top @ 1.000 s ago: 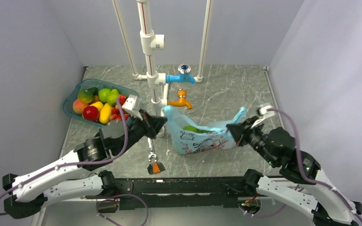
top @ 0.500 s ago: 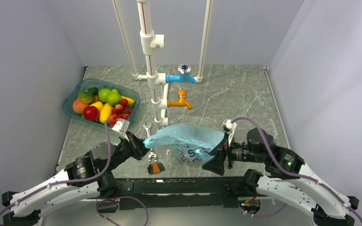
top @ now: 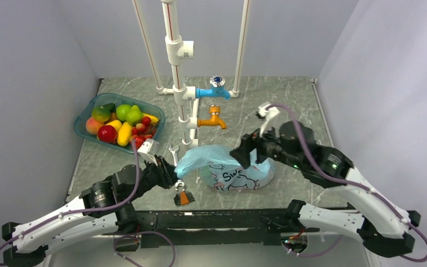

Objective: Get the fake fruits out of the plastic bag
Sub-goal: Adjust the plastic bag at the center of the board.

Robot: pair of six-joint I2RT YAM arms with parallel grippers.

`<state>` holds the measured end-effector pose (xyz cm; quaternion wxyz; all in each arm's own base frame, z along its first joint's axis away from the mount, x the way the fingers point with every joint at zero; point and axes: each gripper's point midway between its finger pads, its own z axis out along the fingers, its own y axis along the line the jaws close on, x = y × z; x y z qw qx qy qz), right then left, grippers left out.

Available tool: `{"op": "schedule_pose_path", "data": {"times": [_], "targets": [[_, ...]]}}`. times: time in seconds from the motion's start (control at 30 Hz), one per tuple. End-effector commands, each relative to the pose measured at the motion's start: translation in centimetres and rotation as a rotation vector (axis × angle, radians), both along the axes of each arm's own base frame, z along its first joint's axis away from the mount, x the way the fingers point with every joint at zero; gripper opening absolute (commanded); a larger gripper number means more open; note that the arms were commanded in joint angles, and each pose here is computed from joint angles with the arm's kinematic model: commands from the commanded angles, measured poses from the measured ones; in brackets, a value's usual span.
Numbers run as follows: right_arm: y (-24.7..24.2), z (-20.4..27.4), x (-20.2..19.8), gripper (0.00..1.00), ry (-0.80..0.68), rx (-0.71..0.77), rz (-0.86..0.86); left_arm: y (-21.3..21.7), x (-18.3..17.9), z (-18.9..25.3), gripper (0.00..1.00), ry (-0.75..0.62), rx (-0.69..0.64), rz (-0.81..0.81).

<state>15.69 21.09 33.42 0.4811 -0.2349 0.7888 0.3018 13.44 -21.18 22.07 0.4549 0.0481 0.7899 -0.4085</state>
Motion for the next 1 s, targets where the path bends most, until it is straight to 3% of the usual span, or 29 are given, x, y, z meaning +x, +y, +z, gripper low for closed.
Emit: {"op": "schedule_pose_path", "data": {"times": [0.0, 0.07, 0.13, 0.2, 0.37, 0.53, 0.73, 0.83, 0.97], "targets": [[2.9, -1.7, -0.6, 0.80, 0.047, -0.008, 0.121, -0.2, -0.6, 2.9, 0.46, -0.042, -0.046, -0.044], [3.5, -3.6, -1.4, 0.64, 0.109, -0.015, 0.161, -0.2, -0.9, 3.7, 0.72, -0.070, -0.045, -0.075], [3.9, -5.6, -2.4, 0.49, 0.166, -0.004, 0.193, -0.3, -1.3, 4.9, 0.90, -0.104, -0.035, -0.112], [4.1, -7.1, -3.3, 0.38, 0.211, 0.013, 0.216, -0.3, -1.5, 6.0, 0.99, -0.129, -0.024, -0.134], [4.6, -9.6, -4.7, 0.30, 0.306, 0.111, 0.221, -2.0, -1.5, 8.0, 1.00, -0.178, -0.008, -0.199], [5.4, -12.4, -5.1, 0.25, 0.399, 0.182, 0.198, -5.8, -0.6, 6.3, 0.99, -0.130, 0.011, -0.241], [5.3, -14.4, -6.6, 0.18, 0.466, 0.123, 0.207, -5.2, 3.1, 3.2, 0.99, -0.037, 0.088, -0.008], [5.0, -15.4, -7.6, 0.18, 0.471, 0.112, 0.213, -3.8, 4.1, 3.2, 0.91, -0.042, 0.113, 0.082], [4.3, -16.0, -7.7, 0.19, 0.470, 0.086, 0.190, -3.1, 4.4, 3.3, 0.58, -0.063, 0.054, 0.125]]}}
